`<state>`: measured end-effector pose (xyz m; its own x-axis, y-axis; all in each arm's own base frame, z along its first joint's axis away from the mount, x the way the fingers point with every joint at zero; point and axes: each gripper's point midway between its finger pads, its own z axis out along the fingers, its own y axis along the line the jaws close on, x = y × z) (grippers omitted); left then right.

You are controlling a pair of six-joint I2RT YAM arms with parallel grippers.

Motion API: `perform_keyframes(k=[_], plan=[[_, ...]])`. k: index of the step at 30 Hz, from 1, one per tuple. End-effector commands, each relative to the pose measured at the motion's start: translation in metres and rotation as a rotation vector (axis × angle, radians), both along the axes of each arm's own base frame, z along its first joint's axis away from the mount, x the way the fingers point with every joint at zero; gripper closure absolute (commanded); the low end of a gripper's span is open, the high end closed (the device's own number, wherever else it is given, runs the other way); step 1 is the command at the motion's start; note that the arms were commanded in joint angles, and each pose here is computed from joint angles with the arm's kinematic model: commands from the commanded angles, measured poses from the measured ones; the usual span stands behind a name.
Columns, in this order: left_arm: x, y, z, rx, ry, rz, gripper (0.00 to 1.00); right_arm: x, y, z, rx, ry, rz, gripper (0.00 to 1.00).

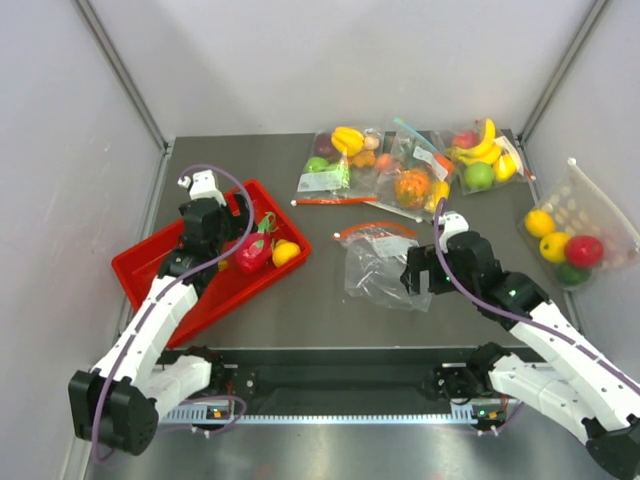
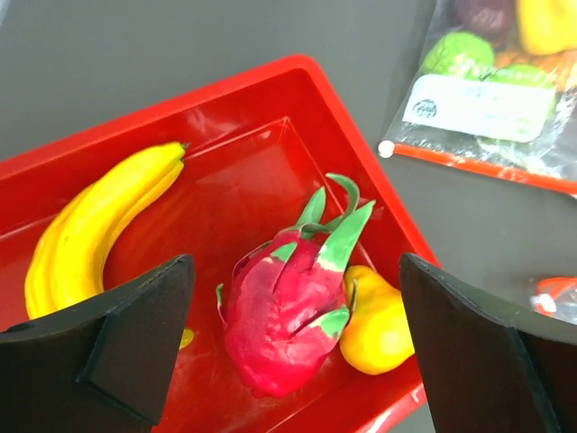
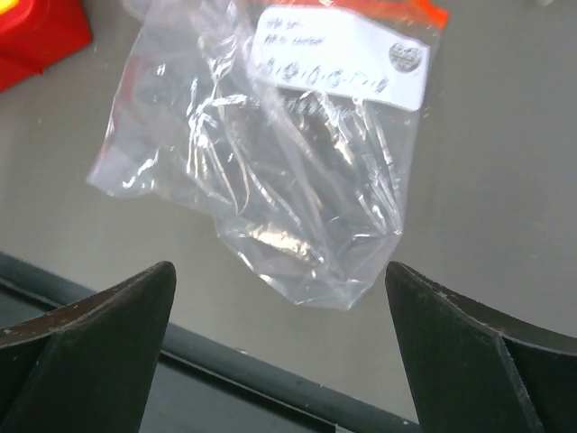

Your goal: Open the zip-top bag and remove the fake food

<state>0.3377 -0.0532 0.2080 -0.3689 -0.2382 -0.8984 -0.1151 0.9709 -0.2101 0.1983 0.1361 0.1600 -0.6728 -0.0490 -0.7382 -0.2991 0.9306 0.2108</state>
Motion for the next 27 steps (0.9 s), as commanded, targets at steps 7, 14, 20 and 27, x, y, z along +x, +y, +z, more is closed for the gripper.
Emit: perform_keyframes(k=[7, 14, 20, 27], plan=[[-0.014, -0.009, 0.085, -0.002, -0.127, -0.100, 0.01, 0.039, -0.030, 0.080, -0.023, -0.257, -0.200, 0.00], [-0.031, -0.008, 0.099, 0.019, -0.102, -0.136, 0.01, 0.052, -0.037, 0.126, 0.074, -0.454, -0.274, 0.00], [-0.046, 0.001, 0.114, 0.025, -0.145, -0.110, 0.01, 0.059, -0.035, 0.134, 0.084, -0.484, -0.282, 0.00], [-0.051, 0.001, 0.121, 0.035, -0.151, -0.125, 0.01, 0.062, -0.031, 0.129, 0.079, -0.474, -0.275, 0.00]])
